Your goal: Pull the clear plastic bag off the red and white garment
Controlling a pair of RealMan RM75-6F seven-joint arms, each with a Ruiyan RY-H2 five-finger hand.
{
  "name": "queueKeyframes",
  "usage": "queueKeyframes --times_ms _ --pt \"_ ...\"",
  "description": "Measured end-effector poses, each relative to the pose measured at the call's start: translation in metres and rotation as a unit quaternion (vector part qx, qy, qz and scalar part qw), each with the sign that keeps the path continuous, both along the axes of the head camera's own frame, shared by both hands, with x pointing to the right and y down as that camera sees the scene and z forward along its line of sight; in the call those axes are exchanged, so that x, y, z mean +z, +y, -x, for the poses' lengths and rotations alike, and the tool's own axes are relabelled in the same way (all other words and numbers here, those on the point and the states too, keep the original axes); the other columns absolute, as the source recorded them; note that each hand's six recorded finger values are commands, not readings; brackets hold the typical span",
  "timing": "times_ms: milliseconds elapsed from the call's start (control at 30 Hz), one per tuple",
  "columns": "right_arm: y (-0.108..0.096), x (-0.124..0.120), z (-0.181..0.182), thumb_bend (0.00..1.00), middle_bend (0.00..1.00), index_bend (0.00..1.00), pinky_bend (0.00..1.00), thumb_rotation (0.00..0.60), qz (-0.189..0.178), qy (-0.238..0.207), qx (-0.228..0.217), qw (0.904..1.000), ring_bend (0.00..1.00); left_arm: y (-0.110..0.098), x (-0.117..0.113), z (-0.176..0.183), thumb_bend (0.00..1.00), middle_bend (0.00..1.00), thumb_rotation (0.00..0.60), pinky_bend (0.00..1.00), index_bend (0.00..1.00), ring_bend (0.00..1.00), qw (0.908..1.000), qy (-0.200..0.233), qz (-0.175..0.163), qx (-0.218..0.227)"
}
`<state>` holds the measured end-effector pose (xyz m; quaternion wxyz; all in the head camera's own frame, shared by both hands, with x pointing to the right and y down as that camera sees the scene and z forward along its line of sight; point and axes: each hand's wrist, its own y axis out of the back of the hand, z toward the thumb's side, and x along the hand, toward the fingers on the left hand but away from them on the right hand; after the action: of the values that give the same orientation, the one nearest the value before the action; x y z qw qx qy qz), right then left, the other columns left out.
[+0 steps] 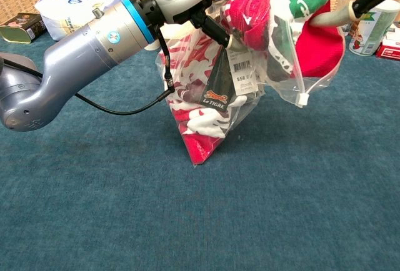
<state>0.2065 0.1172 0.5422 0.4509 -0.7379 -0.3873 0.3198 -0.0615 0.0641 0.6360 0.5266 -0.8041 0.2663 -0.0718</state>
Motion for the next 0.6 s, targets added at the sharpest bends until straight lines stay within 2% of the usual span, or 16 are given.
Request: queueKeyframes --times_ms 600 --pt "0.0014 0.0024 0.0056 0.31 0.42 0.57 0.54 0.600 0.029 0.001 -0.002 0.9996 0.57 0.0042 0.0051 -0.0044 0.43 0.70 0.600 0.69 0.81 0.69 0.9999 -0.013 0.004 0.007"
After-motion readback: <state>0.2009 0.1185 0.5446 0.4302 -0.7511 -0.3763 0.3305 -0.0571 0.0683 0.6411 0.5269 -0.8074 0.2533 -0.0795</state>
